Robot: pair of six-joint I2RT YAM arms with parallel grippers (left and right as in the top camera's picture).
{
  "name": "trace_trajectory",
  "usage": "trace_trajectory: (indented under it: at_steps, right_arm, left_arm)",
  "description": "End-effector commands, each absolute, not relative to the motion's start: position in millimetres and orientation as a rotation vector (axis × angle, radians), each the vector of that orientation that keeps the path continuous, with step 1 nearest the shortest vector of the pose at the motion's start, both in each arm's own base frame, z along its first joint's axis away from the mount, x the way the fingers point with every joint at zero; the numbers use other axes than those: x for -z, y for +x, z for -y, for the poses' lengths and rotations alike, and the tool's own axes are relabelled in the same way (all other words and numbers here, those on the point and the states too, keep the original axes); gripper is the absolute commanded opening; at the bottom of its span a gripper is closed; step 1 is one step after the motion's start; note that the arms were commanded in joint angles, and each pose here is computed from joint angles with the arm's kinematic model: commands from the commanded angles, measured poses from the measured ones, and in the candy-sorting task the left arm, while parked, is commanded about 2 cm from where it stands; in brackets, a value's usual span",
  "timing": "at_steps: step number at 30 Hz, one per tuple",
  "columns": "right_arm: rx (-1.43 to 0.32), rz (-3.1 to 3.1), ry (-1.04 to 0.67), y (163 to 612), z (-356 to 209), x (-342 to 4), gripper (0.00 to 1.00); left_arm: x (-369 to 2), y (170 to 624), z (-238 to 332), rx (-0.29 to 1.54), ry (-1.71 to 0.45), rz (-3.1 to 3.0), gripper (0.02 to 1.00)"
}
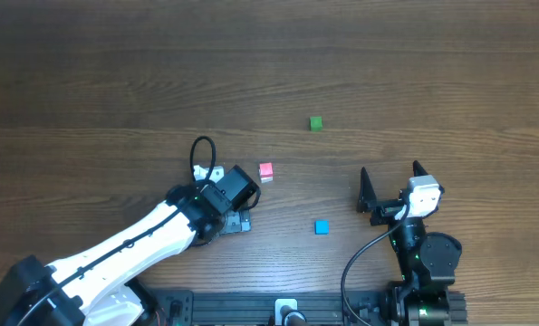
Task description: Stack Cubes
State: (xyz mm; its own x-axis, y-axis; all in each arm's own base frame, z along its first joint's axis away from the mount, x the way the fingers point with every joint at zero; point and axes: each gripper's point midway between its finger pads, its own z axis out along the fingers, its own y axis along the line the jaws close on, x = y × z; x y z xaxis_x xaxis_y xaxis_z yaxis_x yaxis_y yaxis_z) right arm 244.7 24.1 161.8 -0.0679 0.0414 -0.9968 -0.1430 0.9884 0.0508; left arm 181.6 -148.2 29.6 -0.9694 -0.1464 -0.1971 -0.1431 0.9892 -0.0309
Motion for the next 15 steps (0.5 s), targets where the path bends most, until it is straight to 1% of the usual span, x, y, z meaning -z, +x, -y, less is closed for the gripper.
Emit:
trace_trajectory:
  at_steps: [1, 6, 12, 15]
  right_arm:
    - [-0.153, -1.632, -0.086, 244.5, -24.6, -159.8, 0.991]
    - [-0.153, -1.631, -0.087, 244.5, -24.6, -159.9, 0.991]
    - [-0.153, -1.632, -0.086, 244.5, -24.6, -159.8, 0.991]
    - [-0.153, -1.632, -0.086, 244.5, -24.6, -159.8, 0.991]
  left_arm:
    - [-17.1, 170.3, 144.5, 0.056, -0.222, -2.966, 0.925]
    - [-7.0, 166.2, 144.0, 0.080, -0.221, -2.971, 0.921]
    - [-6.1, 164.7, 144.4, 0.085, -0.215, -2.978, 0.776]
    - [-6.1, 164.6, 144.4, 0.085, -0.215, -2.979, 0.733]
